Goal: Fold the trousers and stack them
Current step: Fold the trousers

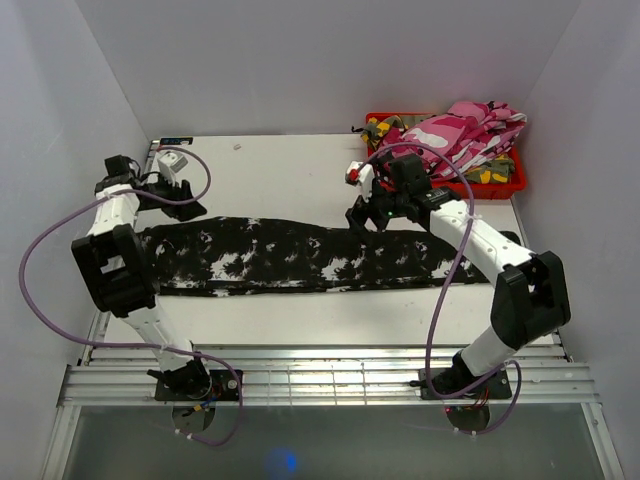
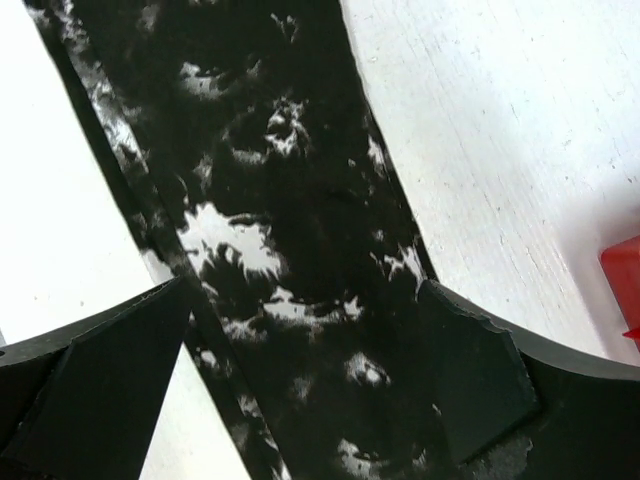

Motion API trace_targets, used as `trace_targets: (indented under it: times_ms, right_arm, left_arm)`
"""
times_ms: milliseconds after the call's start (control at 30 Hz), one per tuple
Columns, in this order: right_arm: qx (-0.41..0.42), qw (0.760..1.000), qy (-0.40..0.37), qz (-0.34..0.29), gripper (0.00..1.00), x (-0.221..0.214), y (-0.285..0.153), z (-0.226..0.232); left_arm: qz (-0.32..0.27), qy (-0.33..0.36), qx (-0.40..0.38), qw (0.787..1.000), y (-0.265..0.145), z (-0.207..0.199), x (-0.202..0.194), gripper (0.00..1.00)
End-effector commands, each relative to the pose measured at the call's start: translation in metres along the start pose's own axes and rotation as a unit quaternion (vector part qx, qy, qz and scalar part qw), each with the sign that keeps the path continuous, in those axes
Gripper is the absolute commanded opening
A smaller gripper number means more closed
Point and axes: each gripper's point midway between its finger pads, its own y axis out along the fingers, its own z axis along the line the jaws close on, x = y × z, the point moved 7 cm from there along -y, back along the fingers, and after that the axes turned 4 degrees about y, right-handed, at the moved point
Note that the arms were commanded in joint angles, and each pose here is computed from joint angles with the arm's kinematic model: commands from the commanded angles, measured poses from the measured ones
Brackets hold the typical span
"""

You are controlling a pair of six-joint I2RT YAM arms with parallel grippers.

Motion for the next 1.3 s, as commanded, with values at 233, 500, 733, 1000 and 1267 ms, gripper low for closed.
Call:
trace_targets:
  times_ms: [233,500,733,1000,1267]
  right_arm:
    - [-0.032,0.998,0.034,-0.033,0.95,0.050,0.034,-0.016]
    - [-0.011,0.999,0.029,-0.037,0.93,0.061,0.051,-0.012]
    - [0.012,0.997,0.048,-0.052,0.90,0.074,0.064,-0.004]
    - [0.049,0.992,0.092,-0.071,0.78,0.085,0.086,0.003]
    - [0.084,0.988,0.102,-0.075,0.61,0.094,0.113,0.018]
  left_arm:
    - [0.035,0.017,-0.033,0.999,0.053,0.015,-0.018,0.64]
    - [0.065,0.011,-0.063,0.996,0.068,0.003,-0.050,0.42]
    - [0.026,0.107,-0.073,0.991,0.051,-0.026,-0.037,0.00]
    - [-0.032,0.333,0.024,0.942,0.020,-0.086,-0.056,0.00]
    - [-0.051,0.472,0.088,0.876,0.010,-0.109,-0.071,0.00]
